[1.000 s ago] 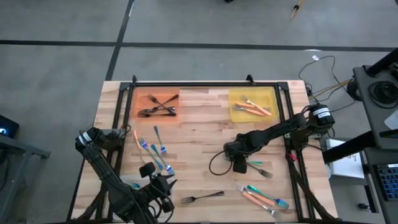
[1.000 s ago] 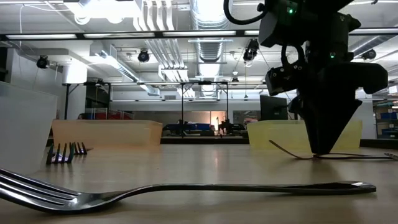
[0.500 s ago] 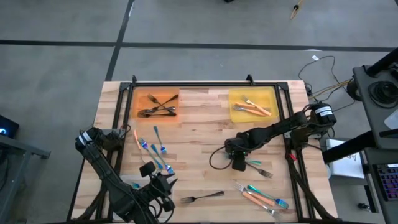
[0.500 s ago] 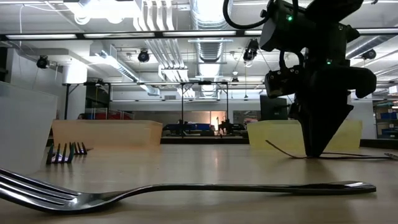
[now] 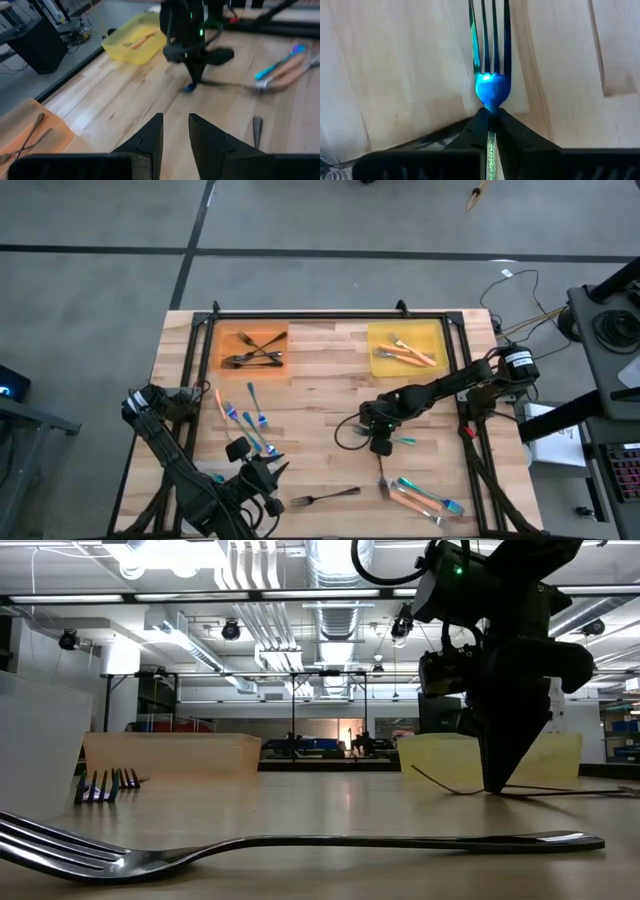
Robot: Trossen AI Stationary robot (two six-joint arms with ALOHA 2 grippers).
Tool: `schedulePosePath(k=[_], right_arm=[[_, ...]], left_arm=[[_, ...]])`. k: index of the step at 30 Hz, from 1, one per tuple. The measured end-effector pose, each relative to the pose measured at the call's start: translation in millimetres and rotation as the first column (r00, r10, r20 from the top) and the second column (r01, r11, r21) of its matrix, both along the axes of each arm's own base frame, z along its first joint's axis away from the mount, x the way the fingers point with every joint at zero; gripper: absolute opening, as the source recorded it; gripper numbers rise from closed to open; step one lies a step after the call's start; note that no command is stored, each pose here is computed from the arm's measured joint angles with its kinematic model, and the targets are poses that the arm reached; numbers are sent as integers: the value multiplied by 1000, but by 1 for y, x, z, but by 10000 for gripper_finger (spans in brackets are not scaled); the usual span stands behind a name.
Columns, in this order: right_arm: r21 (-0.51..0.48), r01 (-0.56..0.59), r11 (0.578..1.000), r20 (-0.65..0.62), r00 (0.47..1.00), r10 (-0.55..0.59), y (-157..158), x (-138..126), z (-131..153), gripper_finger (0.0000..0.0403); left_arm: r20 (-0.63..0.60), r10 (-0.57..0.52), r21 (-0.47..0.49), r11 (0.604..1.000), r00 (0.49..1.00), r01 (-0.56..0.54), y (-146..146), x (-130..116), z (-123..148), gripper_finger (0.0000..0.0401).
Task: Sort silverware by color (type)
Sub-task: Put the blue fork into the transparent bin
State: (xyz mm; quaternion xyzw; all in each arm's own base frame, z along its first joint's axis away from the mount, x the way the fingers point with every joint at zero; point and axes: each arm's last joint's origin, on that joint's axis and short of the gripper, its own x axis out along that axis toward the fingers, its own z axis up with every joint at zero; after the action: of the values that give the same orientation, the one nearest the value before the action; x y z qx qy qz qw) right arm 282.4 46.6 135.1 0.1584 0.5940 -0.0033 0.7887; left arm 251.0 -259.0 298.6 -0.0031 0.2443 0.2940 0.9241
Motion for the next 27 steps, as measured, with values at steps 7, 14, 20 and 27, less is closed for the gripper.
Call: schedulePosePath(k=[7, 14, 20, 27], right_arm=[[28, 48, 998, 114, 992, -51, -2, 12, 3, 10], [8, 91, 996, 234, 968, -91, -25, 30, 18, 9], [-14, 41, 999, 256, 966, -36, -26, 33, 21, 9], [-33, 39, 999, 250, 968, -30, -27, 32, 20, 9]], left_arm=[[174, 35, -35, 999, 984, -29, -3, 6, 19, 75], [278, 70, 0, 997, 958, -73, 1, 16, 27, 75], [297, 119, -18, 993, 947, -119, 12, 28, 33, 75], [307, 136, -34, 991, 942, -132, 15, 33, 28, 75]])
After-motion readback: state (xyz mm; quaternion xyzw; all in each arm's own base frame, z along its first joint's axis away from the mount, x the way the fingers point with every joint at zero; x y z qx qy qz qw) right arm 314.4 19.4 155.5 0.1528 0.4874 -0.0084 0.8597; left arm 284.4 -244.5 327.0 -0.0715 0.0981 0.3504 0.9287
